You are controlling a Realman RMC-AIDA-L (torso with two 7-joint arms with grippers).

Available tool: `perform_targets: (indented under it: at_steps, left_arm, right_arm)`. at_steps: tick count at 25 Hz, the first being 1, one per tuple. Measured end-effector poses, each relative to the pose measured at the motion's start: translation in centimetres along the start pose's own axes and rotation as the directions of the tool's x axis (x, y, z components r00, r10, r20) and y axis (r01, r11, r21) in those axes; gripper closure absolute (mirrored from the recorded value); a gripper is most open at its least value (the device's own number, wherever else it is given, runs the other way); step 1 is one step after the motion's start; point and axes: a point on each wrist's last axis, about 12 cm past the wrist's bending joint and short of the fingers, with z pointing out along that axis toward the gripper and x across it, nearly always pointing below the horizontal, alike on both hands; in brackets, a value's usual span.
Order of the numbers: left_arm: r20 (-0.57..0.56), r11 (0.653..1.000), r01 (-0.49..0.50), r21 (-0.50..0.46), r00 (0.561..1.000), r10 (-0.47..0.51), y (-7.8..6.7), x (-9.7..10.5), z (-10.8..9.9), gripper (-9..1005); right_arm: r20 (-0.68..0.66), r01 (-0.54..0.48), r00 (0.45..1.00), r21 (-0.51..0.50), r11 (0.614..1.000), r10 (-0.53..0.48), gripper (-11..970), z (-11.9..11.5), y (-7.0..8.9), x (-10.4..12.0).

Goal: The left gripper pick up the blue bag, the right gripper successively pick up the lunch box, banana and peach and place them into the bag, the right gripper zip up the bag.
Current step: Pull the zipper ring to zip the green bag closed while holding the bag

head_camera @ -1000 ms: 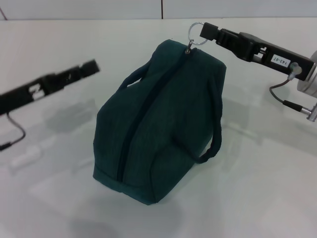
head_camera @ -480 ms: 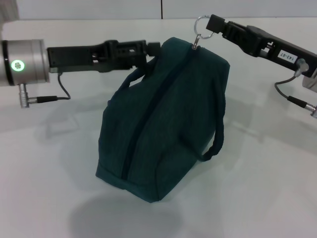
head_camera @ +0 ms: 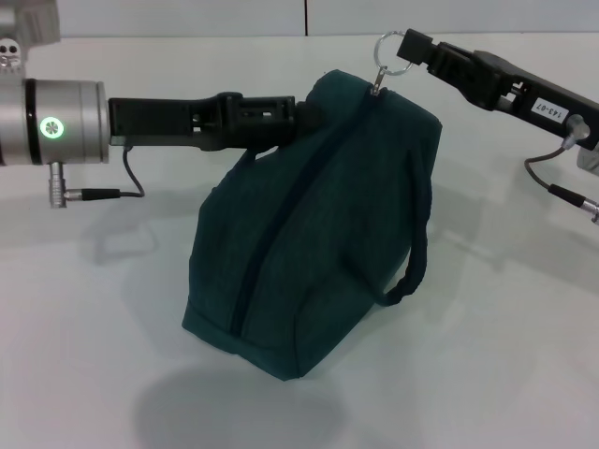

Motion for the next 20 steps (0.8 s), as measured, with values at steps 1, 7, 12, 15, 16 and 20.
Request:
perform_targets:
  at_steps: [1,7,12,15,16,20]
  left_arm:
    - [-0.007,1.000,-0.007,0.000,1.000,0.007,-0.1,0.0,0.2,177]
    - [-0.053,0.997,-0.072,-0.005,0.996,0.071,-0.8,0.2,1.4,206]
    - [-0.043,0.997,-0.073,0.001,0.996,0.073,-1.0,0.0,1.4,289]
    - [-0.028,0.998,-0.067,0.011,0.997,0.068,-1.0,0.0,1.4,391]
    - [-0.023,0.998,-0.064,0.014,0.998,0.065,-1.0,0.0,1.4,425]
    - [-0.015,0.998,-0.054,0.015,0.998,0.054,-0.8,0.2,1.3,586]
  right_arm:
    - [-0.001,0.000,1.000,-0.001,1.000,0.000,927,0.0,0.0,0.0]
    - [-0.002,-0.013,1.000,0.006,1.000,0.013,927,-0.1,-0.1,0.3]
    - [-0.001,-0.021,1.000,-0.001,1.000,0.021,927,-0.2,0.0,0.5]
    - [0.000,-0.029,1.000,0.003,1.000,0.029,927,-0.4,0.0,0.7]
    - [0.000,-0.033,0.999,0.005,0.999,0.033,927,-0.4,0.0,0.8]
    - [0.001,-0.046,0.999,0.016,0.999,0.046,926,-0.7,-0.1,1.1]
